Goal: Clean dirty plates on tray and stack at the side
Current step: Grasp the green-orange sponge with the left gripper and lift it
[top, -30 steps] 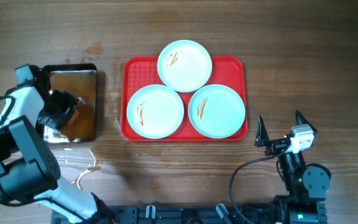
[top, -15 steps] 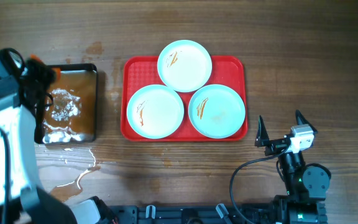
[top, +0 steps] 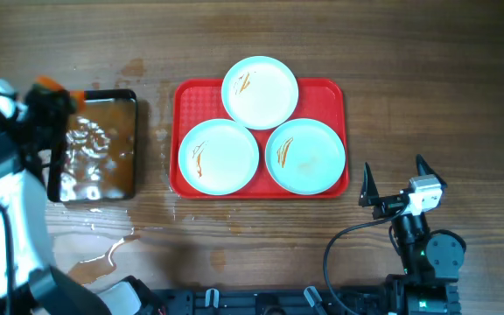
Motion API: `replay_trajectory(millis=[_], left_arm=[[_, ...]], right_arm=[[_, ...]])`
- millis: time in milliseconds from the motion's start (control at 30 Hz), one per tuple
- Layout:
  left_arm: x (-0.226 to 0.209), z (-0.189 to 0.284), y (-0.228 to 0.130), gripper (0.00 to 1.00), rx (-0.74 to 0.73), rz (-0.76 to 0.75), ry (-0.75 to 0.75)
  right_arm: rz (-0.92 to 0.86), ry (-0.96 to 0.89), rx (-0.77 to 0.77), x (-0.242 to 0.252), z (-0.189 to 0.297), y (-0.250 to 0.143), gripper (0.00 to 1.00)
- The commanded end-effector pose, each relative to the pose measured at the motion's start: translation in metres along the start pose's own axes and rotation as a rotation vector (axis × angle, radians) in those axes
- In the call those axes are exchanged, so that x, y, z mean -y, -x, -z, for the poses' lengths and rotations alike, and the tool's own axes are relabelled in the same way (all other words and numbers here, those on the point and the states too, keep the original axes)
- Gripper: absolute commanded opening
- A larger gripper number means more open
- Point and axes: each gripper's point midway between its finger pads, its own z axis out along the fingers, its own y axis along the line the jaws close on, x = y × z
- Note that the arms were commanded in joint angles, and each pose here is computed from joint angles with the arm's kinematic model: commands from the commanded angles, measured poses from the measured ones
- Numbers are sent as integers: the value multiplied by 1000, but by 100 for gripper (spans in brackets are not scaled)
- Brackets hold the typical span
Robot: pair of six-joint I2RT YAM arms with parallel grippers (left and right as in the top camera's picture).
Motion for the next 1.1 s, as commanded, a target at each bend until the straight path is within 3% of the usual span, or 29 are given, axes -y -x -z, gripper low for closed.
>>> replay_trajectory(millis=[0,100,167,233,333,400,467,533,600,700,767,900,1067], left_arm=[[-32,-13,-20,4,-67,135,82],[-81,-47,-57,4,-190,213,186],[-74,-46,-65,4,-265,278,118],[-60,-36,-63,4,-305,491,49],[-53,-20,-44,4,-285,529,-24],[-40,-6,-40,4,-331,693,-82],[-40,-1,-35,4,-333,819,-78],[-42,-2,-37,4,-331,830,-66],[-64,-7,-47,4,-281,870,70],[-123,-11,-49,4,-59,706,392],[-125,-17,-54,4,-25,626,452],[-96,-32,-60,4,-70,567,354],[-11,-15,-28,4,-53,354,11]], right_arm=[[6,-10,6,2,0,1,100],[6,-10,6,2,0,1,99],[6,-10,6,2,0,1,100],[6,-10,6,2,0,1,100],[6,-10,6,2,0,1,100],[6,-10,6,2,0,1,100],[6,-10,6,2,0,1,100],[6,-10,6,2,0,1,100],[6,-10,6,2,0,1,100],[6,-10,6,2,0,1,100],[6,-10,6,2,0,1,100],[6,-10,6,2,0,1,100],[6,-10,6,2,0,1,100]])
